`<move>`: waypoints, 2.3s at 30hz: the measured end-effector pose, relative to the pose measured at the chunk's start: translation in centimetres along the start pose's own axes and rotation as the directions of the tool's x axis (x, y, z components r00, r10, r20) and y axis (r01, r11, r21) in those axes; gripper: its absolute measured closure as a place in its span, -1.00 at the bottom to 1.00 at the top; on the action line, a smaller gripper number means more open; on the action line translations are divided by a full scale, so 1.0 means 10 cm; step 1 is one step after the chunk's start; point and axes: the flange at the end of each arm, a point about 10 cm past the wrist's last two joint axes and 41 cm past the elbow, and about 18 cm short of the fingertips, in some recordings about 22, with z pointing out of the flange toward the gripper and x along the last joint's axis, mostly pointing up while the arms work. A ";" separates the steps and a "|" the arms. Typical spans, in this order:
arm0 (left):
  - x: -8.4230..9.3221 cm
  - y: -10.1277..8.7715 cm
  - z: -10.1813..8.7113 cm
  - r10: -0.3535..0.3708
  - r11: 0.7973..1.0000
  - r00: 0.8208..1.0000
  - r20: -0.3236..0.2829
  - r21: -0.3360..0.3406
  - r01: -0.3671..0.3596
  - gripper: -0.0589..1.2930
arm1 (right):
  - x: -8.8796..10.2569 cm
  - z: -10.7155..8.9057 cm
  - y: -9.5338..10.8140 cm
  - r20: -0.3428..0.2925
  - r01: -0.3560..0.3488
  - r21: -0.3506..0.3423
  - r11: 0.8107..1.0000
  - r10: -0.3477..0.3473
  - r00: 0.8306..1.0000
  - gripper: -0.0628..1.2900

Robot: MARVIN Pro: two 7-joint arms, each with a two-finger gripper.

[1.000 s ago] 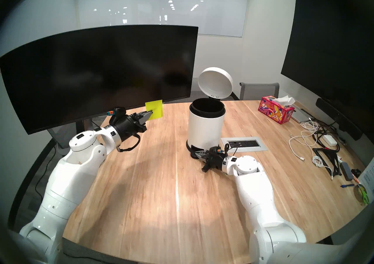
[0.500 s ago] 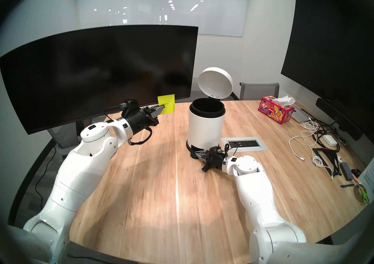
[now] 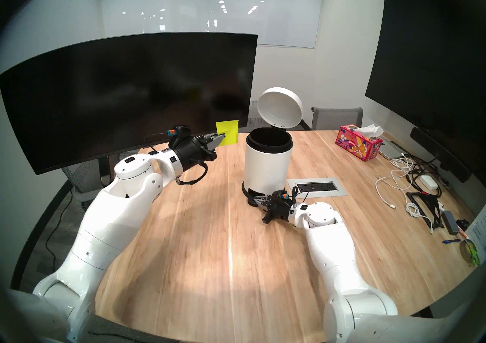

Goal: Peel the sticky note off the monitor, open the trash can lid and drop the sticker into the trash can

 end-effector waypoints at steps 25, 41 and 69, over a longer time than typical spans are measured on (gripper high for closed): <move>0.07 -0.01 0.02 0.005 1.000 1.000 -0.006 0.004 -0.005 0.94 | 0.00 0.00 0.00 0.000 0.000 -0.001 1.000 0.000 1.000 0.94; 0.07 -0.01 0.02 0.005 1.000 1.000 -0.007 0.005 -0.005 0.94 | 0.00 0.00 0.00 0.001 0.000 -0.001 1.000 0.000 1.000 0.94; 0.07 -0.01 0.02 0.005 1.000 1.000 -0.008 0.005 -0.005 0.94 | 0.00 0.00 0.00 0.001 0.000 -0.002 1.000 0.000 1.000 0.94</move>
